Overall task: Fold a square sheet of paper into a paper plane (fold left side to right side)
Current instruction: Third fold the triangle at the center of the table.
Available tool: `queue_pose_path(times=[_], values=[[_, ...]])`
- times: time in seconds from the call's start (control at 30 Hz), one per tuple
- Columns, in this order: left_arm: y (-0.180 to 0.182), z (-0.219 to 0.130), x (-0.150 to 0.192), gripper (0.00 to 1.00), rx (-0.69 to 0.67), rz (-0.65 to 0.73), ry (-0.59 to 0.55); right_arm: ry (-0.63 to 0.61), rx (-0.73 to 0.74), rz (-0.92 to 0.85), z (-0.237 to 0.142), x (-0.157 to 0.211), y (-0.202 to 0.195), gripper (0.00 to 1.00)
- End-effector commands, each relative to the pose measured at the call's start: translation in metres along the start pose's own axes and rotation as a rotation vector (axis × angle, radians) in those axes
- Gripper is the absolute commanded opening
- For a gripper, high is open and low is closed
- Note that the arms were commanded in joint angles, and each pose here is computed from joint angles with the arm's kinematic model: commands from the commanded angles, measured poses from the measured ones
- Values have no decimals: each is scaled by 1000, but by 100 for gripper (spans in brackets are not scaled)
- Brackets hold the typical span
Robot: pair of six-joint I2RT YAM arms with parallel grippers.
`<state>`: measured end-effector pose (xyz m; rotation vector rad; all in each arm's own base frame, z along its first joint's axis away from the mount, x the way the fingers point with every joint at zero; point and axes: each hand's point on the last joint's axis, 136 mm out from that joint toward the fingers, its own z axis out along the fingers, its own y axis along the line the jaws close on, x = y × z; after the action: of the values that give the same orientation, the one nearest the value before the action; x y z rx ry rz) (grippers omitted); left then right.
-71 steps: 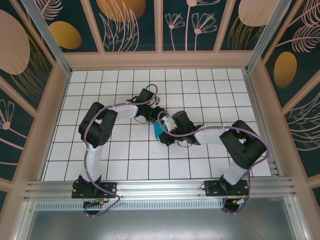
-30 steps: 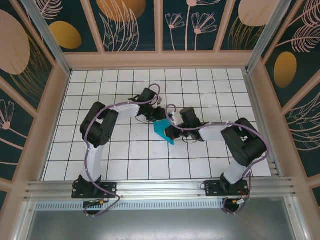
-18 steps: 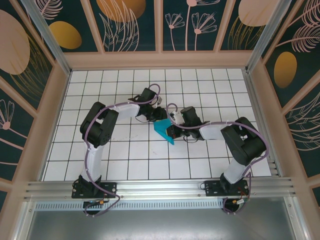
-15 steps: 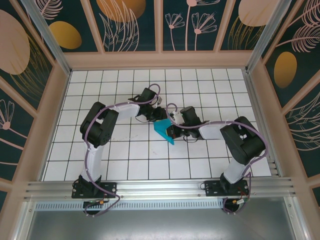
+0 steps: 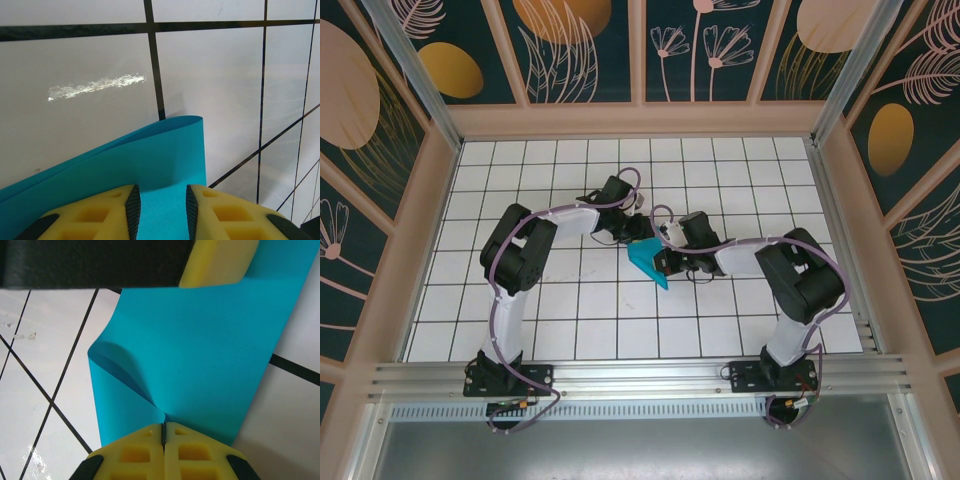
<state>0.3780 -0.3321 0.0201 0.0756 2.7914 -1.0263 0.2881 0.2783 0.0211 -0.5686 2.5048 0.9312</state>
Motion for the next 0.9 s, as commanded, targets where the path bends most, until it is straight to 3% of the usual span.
queue_pose_path(times=[0.0,0.87], values=[[36,23,22,34,-113,-20,61,5,17,-7,2,-4,-6,0],[33,20,21,35,-105,-17,56,72,89,28,7,12,-22,0]])
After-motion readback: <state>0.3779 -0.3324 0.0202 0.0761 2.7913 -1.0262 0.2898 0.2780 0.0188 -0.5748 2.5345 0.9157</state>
